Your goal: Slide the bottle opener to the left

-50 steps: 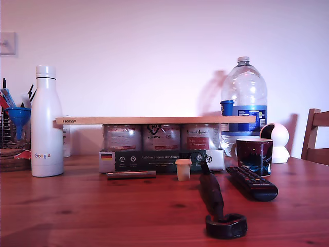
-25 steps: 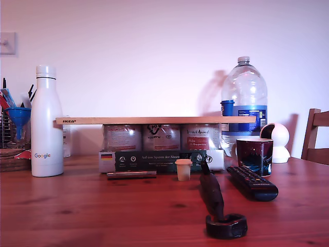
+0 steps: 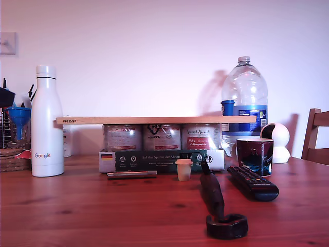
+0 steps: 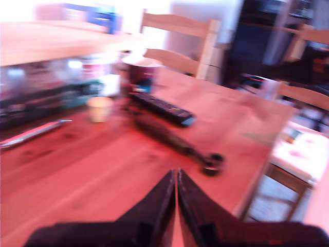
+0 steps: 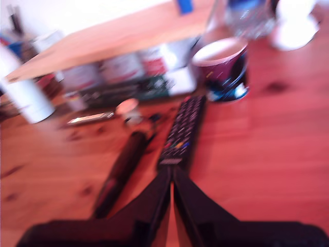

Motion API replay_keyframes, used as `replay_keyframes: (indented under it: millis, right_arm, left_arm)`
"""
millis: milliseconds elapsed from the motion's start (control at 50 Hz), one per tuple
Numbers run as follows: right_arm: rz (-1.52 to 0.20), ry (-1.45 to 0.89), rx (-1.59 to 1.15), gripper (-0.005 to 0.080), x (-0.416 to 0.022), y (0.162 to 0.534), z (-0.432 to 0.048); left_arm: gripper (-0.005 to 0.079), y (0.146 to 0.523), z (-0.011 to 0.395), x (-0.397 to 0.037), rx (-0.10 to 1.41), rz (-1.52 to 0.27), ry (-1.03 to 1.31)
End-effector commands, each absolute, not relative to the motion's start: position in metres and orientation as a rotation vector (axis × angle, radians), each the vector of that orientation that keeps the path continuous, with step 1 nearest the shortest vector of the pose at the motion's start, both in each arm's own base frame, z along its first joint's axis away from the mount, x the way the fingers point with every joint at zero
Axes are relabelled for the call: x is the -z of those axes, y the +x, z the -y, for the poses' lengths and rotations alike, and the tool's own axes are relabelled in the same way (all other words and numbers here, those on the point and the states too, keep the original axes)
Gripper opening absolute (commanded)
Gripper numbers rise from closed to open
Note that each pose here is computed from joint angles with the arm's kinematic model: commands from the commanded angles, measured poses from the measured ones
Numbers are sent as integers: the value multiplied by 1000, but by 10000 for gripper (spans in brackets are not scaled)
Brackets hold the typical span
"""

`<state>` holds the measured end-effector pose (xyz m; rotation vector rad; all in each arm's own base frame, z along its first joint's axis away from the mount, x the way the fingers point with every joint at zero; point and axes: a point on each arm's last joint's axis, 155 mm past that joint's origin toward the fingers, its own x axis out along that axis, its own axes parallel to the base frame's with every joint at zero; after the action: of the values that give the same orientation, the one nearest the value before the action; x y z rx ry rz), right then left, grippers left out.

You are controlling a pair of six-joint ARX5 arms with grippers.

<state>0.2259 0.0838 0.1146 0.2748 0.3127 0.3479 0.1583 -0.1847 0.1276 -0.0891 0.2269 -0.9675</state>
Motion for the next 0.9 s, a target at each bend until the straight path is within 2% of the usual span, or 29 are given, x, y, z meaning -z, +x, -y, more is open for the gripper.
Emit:
replay_keyframes:
  millis: [0, 420, 880]
  right_arm:
    - [-303, 296, -368, -13, -130, 224, -89]
    - [-544, 247, -474, -13, -135, 218, -124]
    - [-875, 116, -466, -13, -140, 262, -153]
  left_arm:
    - [-24, 155, 187, -116, 979, -256, -84]
    - [-24, 146, 195, -115, 1016, -258, -65]
    - [-24, 150, 193, -114, 995, -244, -39]
